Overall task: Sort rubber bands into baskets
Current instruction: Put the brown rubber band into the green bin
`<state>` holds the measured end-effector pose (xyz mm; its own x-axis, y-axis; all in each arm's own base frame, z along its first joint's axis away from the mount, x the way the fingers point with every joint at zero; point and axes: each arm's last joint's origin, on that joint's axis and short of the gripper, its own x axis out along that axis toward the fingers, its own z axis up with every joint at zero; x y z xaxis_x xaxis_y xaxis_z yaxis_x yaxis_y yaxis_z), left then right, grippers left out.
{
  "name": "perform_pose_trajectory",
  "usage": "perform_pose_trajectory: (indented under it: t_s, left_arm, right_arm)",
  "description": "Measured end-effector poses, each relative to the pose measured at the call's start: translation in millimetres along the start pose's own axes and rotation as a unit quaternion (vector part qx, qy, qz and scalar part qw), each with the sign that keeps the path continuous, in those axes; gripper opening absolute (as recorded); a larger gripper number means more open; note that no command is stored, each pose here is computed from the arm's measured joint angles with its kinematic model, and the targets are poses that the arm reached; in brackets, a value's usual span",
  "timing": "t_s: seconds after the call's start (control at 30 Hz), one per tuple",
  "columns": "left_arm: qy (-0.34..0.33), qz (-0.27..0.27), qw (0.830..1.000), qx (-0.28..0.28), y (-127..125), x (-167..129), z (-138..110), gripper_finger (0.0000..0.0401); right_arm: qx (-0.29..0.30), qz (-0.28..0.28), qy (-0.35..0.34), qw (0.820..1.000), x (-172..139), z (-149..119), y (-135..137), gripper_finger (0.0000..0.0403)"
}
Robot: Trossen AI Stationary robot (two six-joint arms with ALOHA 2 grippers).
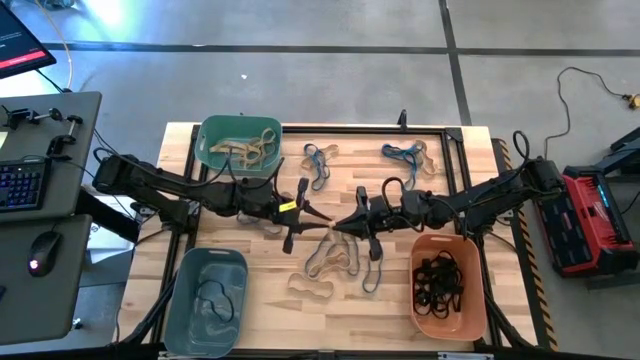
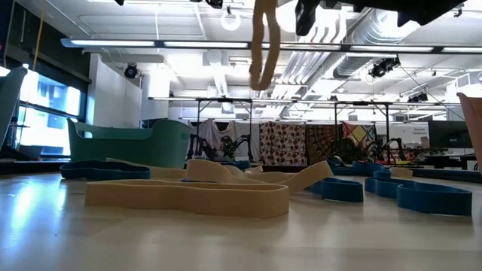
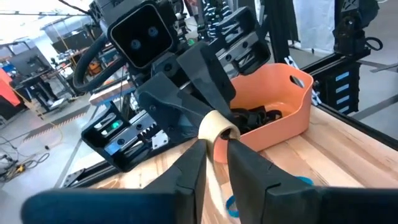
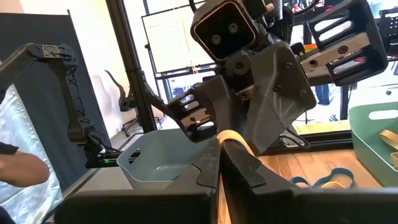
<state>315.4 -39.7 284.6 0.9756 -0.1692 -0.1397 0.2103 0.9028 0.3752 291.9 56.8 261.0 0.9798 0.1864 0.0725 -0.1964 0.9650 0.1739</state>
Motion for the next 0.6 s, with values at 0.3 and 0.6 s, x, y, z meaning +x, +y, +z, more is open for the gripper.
perform_pose_trajectory:
  t_s: [0.3,0.6]
  left_arm:
    - [0.0,0.011,1.0,0.005,1.6,0.0,0.4,0.0024]
    - [-0.016,0.021,1.0,0.005,3.3,-0.2,3.4,0.0001]
  right_arm:
    - [0.0,0.007,-0.003,1.0,0.0,0.8,0.5,0.0]
    - [0.0,0.007,-0.001,1.0,0.0,0.3,0.4,0.0]
